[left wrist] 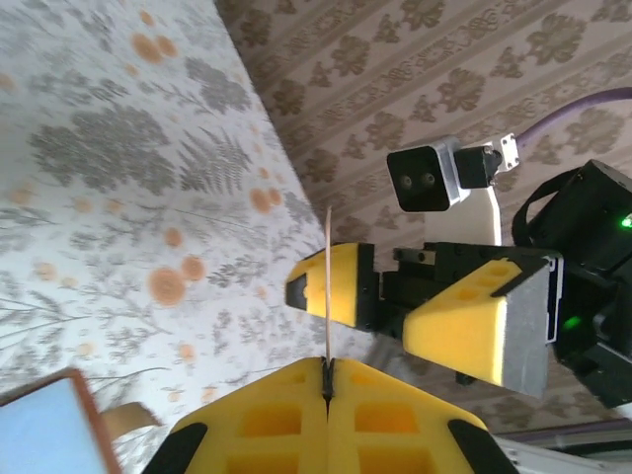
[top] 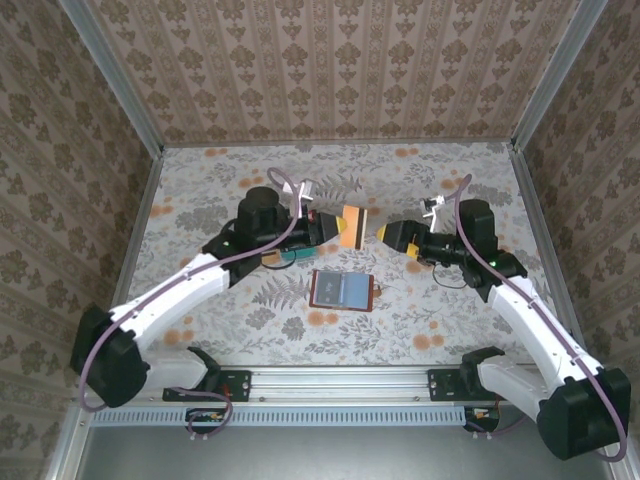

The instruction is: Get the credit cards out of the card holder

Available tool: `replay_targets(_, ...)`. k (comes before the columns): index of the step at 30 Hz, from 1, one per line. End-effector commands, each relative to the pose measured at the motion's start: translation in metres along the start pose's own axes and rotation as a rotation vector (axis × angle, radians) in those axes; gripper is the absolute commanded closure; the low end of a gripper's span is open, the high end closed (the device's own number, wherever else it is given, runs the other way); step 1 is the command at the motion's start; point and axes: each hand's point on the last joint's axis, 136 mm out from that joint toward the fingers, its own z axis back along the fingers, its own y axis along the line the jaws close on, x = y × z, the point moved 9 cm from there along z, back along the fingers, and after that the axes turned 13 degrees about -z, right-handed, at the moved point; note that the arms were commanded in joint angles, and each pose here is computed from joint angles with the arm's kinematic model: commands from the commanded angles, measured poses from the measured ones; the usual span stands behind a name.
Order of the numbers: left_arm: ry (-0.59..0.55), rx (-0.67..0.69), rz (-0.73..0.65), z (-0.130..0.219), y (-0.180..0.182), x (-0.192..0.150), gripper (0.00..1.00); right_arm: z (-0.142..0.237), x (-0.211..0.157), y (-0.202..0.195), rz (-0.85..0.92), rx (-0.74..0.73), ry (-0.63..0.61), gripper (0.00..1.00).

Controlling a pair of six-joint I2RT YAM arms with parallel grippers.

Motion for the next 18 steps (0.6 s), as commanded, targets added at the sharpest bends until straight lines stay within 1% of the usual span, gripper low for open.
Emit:
replay_targets(1,0.145,0.229,-0.196,0.026,0.008,-0.013,1.0,0.01,-0.002,-0.003,0.031,-0.078,-0.051,0.0)
replay_targets(4,0.202,0.343,-0.288,0.043,0.013,-0.018,1.0,0.013,-0.003,-0.003,0.054,-0.105,-0.076,0.0)
replay_targets(7,0.224,0.437,-0.399,0.057,0.019,-0.024,1.0,0.015,-0.004,-0.005,0.065,-0.119,-0.089,0.0)
replay_targets(10,0.25,0.512,-0.527,0.071,0.022,-0.029,1.0,0.017,-0.005,-0.004,0.087,-0.127,-0.099,0.0)
replay_targets(13,0.303,0.548,-0.667,0.081,0.022,-0.033,1.0,0.018,-0.005,-0.004,0.11,-0.135,-0.114,0.0)
replay_targets(15,0.356,0.594,-0.747,0.087,0.025,-0.035,1.0,0.017,-0.006,-0.004,0.118,-0.132,-0.115,0.0)
replay_targets(18,0.486,0.62,-0.86,0.09,0.032,-0.042,1.0,0.014,-0.006,-0.005,0.127,-0.131,-0.111,0.0)
